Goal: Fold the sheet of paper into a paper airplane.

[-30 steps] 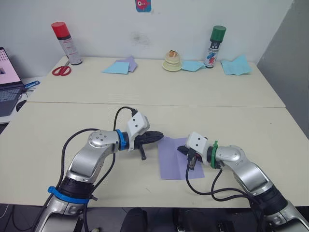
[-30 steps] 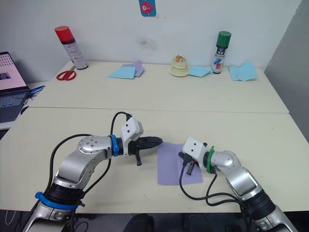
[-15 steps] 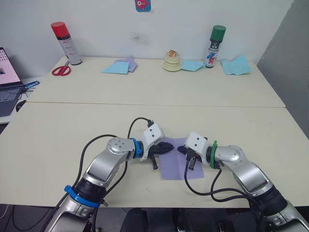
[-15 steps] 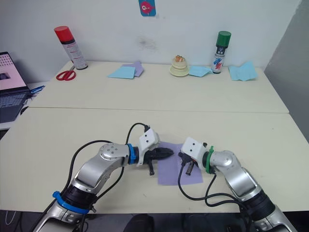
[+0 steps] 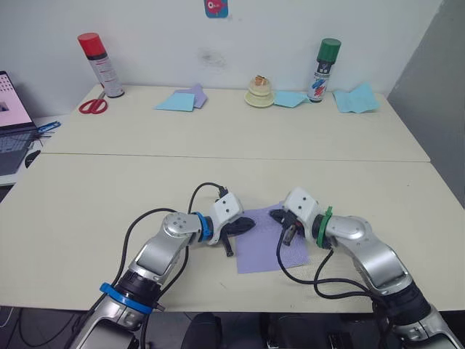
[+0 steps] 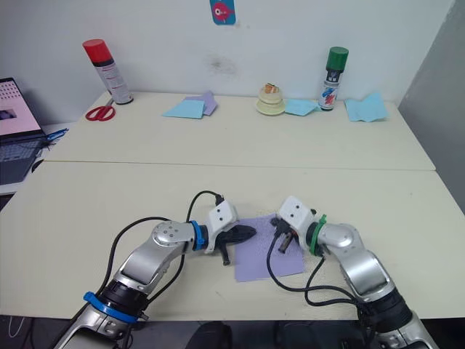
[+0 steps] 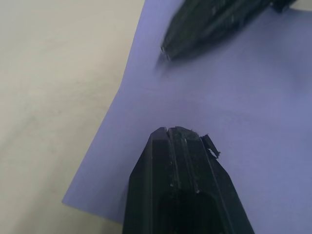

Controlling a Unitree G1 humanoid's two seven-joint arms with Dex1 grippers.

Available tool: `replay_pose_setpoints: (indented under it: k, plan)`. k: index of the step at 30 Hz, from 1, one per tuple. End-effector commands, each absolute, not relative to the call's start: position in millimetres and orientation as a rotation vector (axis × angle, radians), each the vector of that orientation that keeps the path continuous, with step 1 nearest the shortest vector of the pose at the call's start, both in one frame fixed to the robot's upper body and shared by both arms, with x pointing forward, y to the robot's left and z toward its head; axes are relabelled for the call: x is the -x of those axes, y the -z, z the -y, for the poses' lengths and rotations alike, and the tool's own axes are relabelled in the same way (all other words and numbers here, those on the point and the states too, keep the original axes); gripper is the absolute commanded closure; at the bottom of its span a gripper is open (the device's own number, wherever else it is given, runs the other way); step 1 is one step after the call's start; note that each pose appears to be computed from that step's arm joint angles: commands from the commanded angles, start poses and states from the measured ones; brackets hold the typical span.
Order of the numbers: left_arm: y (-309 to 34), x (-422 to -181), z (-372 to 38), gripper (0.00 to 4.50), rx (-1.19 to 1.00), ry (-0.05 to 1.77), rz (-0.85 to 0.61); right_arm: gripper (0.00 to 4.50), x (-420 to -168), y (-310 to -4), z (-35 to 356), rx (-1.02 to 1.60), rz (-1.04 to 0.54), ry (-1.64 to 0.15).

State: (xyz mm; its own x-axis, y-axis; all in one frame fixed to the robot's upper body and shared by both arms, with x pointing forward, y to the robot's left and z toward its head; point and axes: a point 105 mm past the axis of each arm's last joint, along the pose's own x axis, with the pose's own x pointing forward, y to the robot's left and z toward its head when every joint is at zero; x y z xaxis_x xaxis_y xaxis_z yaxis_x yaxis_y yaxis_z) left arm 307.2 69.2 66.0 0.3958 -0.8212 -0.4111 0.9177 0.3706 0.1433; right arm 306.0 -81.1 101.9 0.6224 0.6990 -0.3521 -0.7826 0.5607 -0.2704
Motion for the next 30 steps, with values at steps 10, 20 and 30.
replay_pose_setpoints:
  k: [10, 20, 30]
  plan:
    - [-50.3, -303.7, -63.1, 4.5, -0.402, 1.161, -0.332, 1.12, -311.0, -136.0, 110.5, 0.223, -0.186, -0.644]
    - [-51.4, -305.4, -60.0, 4.5, -0.401, 1.159, -0.321, 1.12, -309.3, -118.4, 109.0, -0.006, -0.365, -0.602]
    - [-49.0, -306.2, -62.8, 4.5, -0.391, 1.145, -0.333, 3.55, -311.5, -116.2, 101.4, -0.037, -0.369, -0.634]
